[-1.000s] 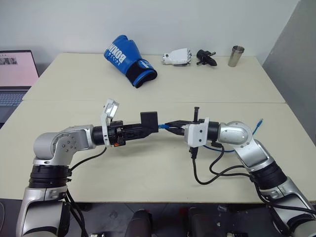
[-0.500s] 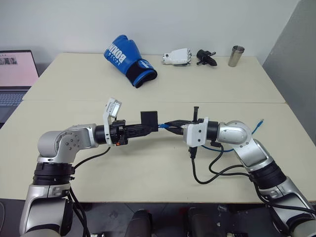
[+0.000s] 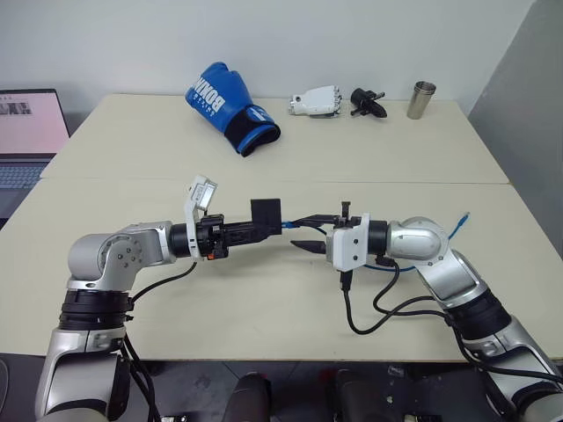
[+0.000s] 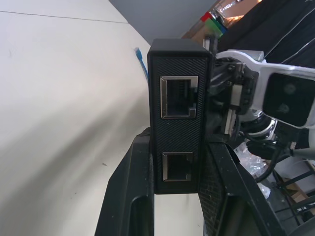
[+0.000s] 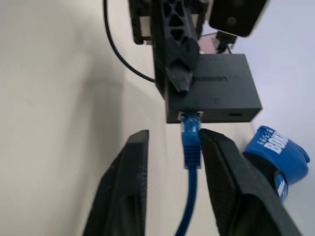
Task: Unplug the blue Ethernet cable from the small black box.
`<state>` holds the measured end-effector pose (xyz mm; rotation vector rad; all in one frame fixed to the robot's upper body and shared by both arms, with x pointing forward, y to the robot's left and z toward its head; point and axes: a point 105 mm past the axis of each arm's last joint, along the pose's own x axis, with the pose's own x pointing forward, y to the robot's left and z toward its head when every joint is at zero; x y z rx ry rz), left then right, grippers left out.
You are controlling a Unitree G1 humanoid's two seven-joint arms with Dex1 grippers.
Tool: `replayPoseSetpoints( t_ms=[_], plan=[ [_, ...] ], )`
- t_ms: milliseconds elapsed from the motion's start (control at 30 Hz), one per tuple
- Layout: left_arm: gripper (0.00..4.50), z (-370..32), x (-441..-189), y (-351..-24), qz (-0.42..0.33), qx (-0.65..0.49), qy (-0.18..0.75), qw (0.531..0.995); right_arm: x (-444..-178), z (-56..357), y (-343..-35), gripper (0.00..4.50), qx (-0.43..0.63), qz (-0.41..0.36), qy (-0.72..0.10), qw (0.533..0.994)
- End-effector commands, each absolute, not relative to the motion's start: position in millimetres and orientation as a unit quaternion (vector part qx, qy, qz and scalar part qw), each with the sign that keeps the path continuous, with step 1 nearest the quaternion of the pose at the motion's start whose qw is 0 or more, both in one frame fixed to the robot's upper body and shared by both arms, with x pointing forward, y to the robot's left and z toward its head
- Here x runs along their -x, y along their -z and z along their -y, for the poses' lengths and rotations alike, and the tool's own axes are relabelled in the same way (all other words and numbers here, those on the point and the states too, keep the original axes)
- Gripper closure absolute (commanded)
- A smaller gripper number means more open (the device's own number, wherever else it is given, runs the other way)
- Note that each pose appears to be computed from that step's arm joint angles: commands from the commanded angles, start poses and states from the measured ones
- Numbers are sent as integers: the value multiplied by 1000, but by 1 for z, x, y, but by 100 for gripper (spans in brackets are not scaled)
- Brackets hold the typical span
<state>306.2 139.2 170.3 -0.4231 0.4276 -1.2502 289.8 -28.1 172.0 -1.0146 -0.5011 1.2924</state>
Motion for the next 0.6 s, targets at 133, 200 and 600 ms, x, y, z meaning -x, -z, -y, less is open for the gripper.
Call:
replayPoseSetpoints(
  t_ms=[133,200,600],
  plan=[
    [371,-131,-300,-183,-172,108,617,760,-271,51,-194,226,374,164,-596,691],
    [371,-131,-298,-183,-168,78,630,754,-275,56,-204,226,287,123,-596,740],
    [371,-126,-296,-199,-137,10,674,726,-273,41,-201,226,45,-49,-643,763]
  ],
)
